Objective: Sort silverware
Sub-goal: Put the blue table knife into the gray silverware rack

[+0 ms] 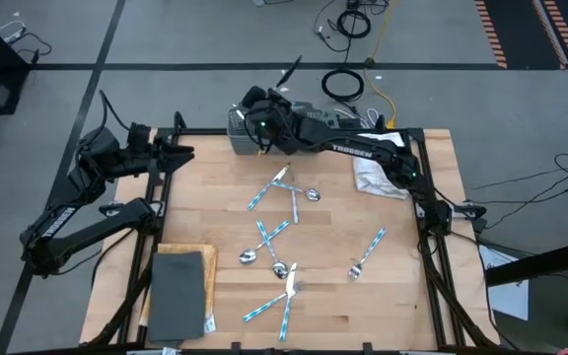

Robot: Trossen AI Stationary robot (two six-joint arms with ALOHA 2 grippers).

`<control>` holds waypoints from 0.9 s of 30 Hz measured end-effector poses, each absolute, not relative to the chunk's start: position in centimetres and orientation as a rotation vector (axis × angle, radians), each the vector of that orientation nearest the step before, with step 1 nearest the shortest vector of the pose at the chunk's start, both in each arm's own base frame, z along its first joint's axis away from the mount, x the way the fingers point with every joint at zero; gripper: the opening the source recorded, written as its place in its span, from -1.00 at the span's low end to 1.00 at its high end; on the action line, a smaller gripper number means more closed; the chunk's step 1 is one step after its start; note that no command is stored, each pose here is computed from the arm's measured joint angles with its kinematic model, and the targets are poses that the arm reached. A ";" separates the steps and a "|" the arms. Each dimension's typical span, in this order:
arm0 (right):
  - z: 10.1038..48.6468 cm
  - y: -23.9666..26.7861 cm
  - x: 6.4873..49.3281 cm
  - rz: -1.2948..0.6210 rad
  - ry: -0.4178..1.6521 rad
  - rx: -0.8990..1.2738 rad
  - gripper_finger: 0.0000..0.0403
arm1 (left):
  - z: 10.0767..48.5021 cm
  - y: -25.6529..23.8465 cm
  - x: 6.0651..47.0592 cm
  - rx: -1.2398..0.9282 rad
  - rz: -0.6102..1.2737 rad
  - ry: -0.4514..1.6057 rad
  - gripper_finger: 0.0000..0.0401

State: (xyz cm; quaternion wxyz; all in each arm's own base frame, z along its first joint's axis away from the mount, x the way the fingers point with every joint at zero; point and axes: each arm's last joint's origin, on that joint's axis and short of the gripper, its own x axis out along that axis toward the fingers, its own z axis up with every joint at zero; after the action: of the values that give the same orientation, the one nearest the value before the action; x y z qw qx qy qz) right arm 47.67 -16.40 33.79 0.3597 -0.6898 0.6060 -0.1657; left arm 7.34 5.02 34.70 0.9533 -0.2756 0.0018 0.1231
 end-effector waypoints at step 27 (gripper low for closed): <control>30.4 -19.7 47.1 -0.052 1.566 -2.227 -1.00 | 34.7 5.2 7.3 -0.298 0.294 0.031 -0.09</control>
State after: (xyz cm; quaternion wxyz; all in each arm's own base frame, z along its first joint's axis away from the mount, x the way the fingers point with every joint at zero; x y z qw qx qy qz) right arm 47.05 -19.70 30.41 0.2078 -0.7999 0.5627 -0.0185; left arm 7.31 5.16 34.70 0.9780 -0.1481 0.0152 0.1461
